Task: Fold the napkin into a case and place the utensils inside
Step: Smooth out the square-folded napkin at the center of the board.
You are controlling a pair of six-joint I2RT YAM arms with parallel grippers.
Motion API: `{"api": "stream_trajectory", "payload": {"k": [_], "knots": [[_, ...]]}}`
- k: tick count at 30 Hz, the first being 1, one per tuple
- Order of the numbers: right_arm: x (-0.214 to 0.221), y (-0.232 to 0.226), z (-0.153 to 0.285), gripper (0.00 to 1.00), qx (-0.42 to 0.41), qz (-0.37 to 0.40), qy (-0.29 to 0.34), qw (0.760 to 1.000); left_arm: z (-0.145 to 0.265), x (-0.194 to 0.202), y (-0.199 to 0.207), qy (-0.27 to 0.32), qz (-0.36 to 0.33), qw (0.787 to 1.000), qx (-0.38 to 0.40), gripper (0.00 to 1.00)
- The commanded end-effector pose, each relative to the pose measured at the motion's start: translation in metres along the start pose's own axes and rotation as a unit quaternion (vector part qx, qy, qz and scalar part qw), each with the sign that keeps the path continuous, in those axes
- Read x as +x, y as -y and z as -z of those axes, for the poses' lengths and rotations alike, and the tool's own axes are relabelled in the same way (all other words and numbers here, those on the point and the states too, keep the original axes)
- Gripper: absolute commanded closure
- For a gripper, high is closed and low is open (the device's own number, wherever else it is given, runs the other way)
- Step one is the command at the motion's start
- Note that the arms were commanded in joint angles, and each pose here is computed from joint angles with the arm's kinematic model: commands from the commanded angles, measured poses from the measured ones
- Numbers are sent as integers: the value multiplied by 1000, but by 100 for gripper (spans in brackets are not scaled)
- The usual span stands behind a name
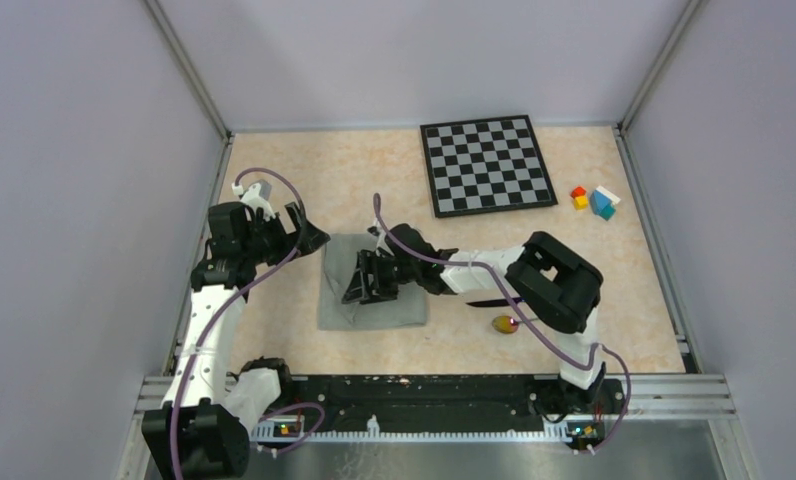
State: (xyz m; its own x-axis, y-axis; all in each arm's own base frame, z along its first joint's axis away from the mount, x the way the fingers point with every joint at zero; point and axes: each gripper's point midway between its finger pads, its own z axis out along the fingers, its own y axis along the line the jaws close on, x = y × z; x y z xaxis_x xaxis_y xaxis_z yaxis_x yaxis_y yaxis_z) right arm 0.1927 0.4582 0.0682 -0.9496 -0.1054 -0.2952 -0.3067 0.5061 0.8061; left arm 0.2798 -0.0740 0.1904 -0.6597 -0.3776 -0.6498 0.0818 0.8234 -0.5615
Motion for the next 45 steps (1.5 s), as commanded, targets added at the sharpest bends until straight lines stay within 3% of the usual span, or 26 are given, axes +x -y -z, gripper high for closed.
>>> {"api": "stream_trajectory", "payload": {"k": [1, 7, 13, 20, 24, 32, 35, 40, 45], "knots": [[-10, -49, -27, 38, -75, 17, 5, 997, 6, -18, 11, 26, -18, 999, 12, 1], [-3, -103, -48, 39, -168, 14, -23, 985, 6, -16, 4, 24, -20, 1000, -3, 1], [-6, -81, -14, 37, -141, 32, -3, 989, 2, -13, 2, 19, -15, 1000, -2, 1], [2, -54, -20, 37, -109, 33, -10, 993, -3, -14, 2, 16, -10, 1000, 4, 1], [1, -51, -45, 47, -113, 25, -20, 993, -11, -8, 1, -12, 2, 1000, 10, 1], [7, -55, -86, 57, -127, 15, -41, 991, -19, -5, -11, -24, 8, 1000, -8, 1], [4, -64, -76, 57, -133, 29, -37, 990, -21, -4, -17, -26, 23, 999, -23, 1], [-3, -86, -22, 48, -148, 61, -26, 987, -26, 8, -41, -34, 94, 991, -93, 3], [14, -42, 27, 44, -72, 59, -36, 995, -32, 50, -64, -87, 194, 965, -155, 8]]}}
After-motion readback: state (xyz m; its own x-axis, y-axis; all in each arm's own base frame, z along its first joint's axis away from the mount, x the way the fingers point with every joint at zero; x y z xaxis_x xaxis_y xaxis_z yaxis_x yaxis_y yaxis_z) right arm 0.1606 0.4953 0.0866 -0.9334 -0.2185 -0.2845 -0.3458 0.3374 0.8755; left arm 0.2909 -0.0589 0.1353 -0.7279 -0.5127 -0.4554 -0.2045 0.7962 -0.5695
